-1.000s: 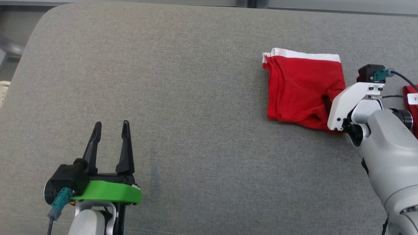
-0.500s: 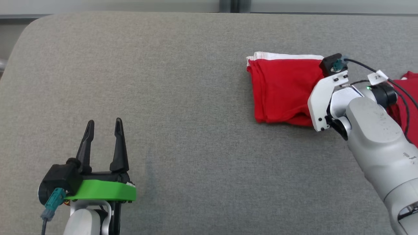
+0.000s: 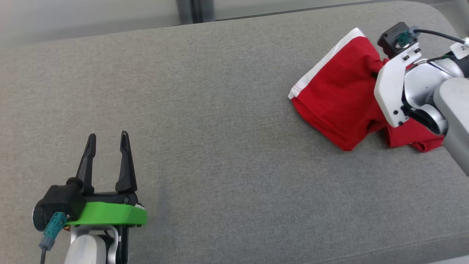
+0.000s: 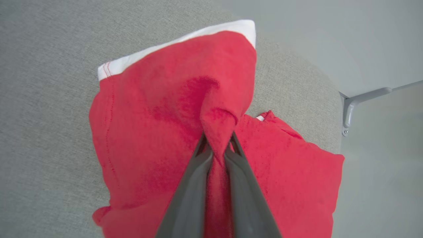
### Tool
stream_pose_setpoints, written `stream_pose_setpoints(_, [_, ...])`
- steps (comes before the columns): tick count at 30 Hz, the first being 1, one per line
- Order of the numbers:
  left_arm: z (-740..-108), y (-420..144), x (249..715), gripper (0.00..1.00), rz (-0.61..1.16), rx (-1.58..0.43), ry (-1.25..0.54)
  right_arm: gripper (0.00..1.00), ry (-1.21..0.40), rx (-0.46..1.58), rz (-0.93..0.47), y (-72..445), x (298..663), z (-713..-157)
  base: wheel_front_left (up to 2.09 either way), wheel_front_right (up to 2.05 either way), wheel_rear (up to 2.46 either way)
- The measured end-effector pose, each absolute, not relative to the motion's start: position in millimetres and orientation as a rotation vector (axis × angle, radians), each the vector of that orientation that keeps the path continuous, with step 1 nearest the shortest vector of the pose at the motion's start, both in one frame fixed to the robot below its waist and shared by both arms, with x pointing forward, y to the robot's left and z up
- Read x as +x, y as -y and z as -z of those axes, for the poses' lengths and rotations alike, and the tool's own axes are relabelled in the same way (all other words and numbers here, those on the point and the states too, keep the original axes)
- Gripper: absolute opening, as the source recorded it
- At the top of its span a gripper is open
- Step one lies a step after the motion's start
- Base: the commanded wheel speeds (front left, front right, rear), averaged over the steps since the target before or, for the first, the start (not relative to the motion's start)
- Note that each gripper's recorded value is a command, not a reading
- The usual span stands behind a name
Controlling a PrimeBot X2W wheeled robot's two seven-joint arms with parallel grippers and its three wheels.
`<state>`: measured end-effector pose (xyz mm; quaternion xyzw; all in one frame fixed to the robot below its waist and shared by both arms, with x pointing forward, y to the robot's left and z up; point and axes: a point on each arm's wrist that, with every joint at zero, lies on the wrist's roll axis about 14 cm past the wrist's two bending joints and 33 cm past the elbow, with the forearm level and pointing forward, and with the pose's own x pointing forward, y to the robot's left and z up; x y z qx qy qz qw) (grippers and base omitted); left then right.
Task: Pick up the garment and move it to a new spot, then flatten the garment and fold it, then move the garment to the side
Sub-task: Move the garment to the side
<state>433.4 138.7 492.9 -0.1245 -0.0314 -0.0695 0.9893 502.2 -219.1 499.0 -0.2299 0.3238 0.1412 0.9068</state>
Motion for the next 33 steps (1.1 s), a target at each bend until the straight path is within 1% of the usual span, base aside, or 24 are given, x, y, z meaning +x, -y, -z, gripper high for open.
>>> stream_pose_setpoints(5, [-495,-109,449,1.0,0.225,-0.254,0.072,0.0,-0.689,-0.492,-0.16,280,488,-506,0.0,0.0,0.0])
stream_pose_setpoints(11, [-482,-89,465,1.0,0.282,-0.252,0.051,0.0,-0.731,-0.542,-0.031,340,480,-490,0.0,0.0,0.0])
stream_pose_setpoints(14, [-472,-86,469,1.0,0.289,-0.24,0.031,0.0,-0.743,-0.542,0.018,361,481,-480,0.0,0.0,0.0])
stream_pose_setpoints(20, [-457,-92,475,1.0,0.281,-0.225,0.003,0.0,-0.76,-0.604,0.08,394,484,-462,0.0,0.0,0.0])
stream_pose_setpoints(25, [-449,-106,476,1.0,0.254,-0.204,-0.011,0.0,-0.767,-0.64,0.115,412,489,-451,0.0,0.0,0.0])
stream_pose_setpoints(26, [-447,-109,476,1.0,0.248,-0.2,-0.016,0.13,-0.768,-0.635,0.121,413,490,-447,0.0,0.0,0.0])
stream_pose_setpoints(28, [-445,-113,475,1.0,0.239,-0.196,-0.023,1.0,-0.792,-0.622,0.138,418,488,-437,0.0,0.0,0.0])
stream_pose_setpoints(30, [-444,-116,474,1.0,0.231,-0.193,-0.026,1.0,-0.805,-0.588,0.157,419,486,-428,0.0,0.0,0.0])
stream_pose_setpoints(33, [-446,-118,472,1.0,0.227,-0.193,-0.022,1.0,-0.777,-0.518,0.174,414,488,-424,0.0,0.0,0.0])
